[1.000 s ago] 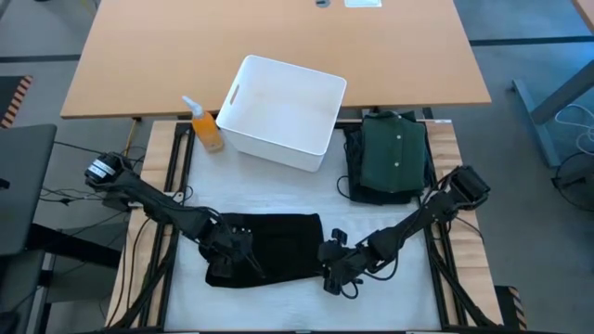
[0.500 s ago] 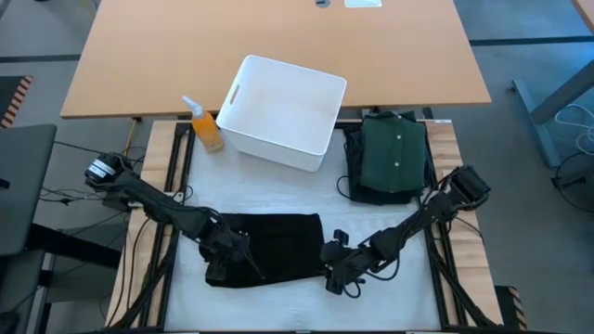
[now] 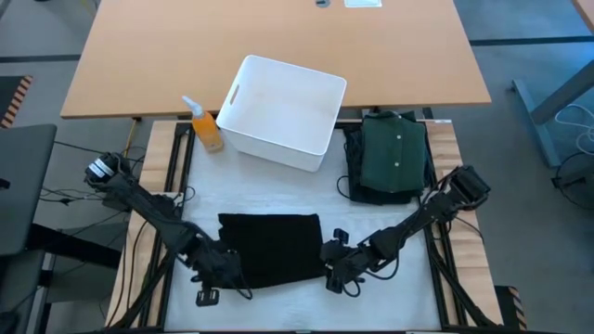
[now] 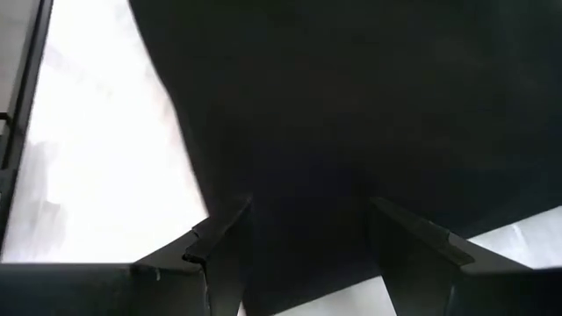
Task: Fold laundry
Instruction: Fold the black shirt
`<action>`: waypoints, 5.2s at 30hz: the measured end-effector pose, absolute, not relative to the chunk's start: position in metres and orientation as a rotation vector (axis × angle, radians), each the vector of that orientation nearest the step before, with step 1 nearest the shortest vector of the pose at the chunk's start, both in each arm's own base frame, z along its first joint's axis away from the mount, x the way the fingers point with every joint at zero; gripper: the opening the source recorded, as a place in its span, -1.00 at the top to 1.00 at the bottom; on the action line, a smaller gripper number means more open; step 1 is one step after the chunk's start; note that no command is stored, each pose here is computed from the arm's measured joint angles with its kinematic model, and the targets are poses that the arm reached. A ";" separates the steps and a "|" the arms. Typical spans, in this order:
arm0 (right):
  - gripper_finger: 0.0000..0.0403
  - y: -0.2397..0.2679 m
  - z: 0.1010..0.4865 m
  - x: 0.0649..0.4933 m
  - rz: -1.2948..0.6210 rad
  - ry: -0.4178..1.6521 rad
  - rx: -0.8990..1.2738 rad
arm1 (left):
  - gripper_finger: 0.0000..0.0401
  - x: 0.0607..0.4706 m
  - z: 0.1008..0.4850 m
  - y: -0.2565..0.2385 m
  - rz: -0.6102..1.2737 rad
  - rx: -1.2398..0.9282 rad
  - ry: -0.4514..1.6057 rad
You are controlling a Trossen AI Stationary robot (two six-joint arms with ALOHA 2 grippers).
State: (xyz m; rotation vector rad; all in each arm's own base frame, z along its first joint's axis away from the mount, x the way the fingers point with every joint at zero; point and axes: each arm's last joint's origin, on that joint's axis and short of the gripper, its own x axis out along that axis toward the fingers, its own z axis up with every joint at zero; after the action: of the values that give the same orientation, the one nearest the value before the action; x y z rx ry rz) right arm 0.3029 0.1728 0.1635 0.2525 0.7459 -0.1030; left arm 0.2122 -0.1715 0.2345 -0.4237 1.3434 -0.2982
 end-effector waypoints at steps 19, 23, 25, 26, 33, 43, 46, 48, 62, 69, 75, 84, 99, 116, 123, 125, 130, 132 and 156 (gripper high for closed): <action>-0.21 0.160 0.161 0.308 -0.087 0.794 0.236 | 0.33 0.190 0.232 -0.174 -0.160 -0.649 1.687; -0.21 0.160 0.162 0.308 -0.086 0.791 0.239 | 0.32 0.182 0.248 -0.149 0.005 -0.397 1.435; -0.21 0.159 0.162 0.309 -0.095 0.789 0.251 | 0.32 0.177 0.247 -0.133 0.165 -0.239 1.300; -0.21 0.159 0.162 0.309 -0.098 0.788 0.259 | 0.32 0.175 0.245 -0.125 0.210 -0.199 1.280; -0.21 0.161 0.162 0.308 -0.096 0.788 0.269 | 0.32 0.176 0.204 -0.085 0.249 -0.248 1.277; -0.21 0.161 0.162 0.308 -0.097 0.788 0.264 | 0.35 0.176 0.163 -0.067 0.158 -0.422 1.296; -0.21 0.161 0.162 0.308 -0.096 0.788 0.261 | 0.56 0.175 0.159 -0.067 0.157 -0.409 1.313; -0.21 0.161 0.162 0.308 -0.096 0.788 0.260 | 0.83 0.177 0.161 -0.068 0.133 -0.392 1.299; -0.21 0.160 0.161 0.308 -0.101 0.794 0.252 | 1.00 0.198 0.264 -0.056 0.226 -0.066 1.227; -0.21 0.160 0.161 0.308 -0.121 0.787 0.282 | 1.00 0.200 0.263 -0.028 0.301 -0.059 1.331; -0.21 0.156 0.160 0.306 -0.269 0.760 0.369 | 0.99 0.203 0.218 -0.012 0.395 -0.074 1.503; -0.21 0.143 0.159 0.303 -0.657 0.519 0.633 | 0.66 0.211 0.200 -0.005 0.407 0.028 1.664; -0.21 0.081 0.162 0.332 -0.739 0.490 0.703 | 0.29 0.172 0.270 -0.013 0.441 -0.189 1.142; 0.01 0.070 0.100 0.350 -0.517 0.401 0.856 | 0.29 0.155 0.149 -0.118 0.031 -0.408 1.168; 0.91 0.070 0.107 0.348 -0.464 0.440 0.738 | 0.29 0.162 0.140 -0.136 -0.007 -0.440 1.303; 0.91 0.068 0.113 0.347 -0.461 0.451 0.720 | 0.29 0.165 0.147 -0.138 -0.017 -0.435 1.292; 0.95 0.064 0.130 0.331 -0.549 0.537 0.624 | 0.29 0.168 0.174 -0.138 0.027 -0.414 1.283; 0.96 0.067 0.136 0.325 -0.567 0.547 0.594 | 0.29 0.169 0.183 -0.140 0.048 -0.404 1.274; -0.36 0.114 0.147 0.288 -0.635 0.545 0.723 | 0.29 0.199 0.198 -0.164 0.144 -0.272 0.685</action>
State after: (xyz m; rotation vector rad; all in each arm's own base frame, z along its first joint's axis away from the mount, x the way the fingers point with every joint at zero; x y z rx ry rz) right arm 0.2885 0.1143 0.1473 0.7228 0.5454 -0.6347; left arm 0.1991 -0.1637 0.1980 -0.2723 0.6853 0.1444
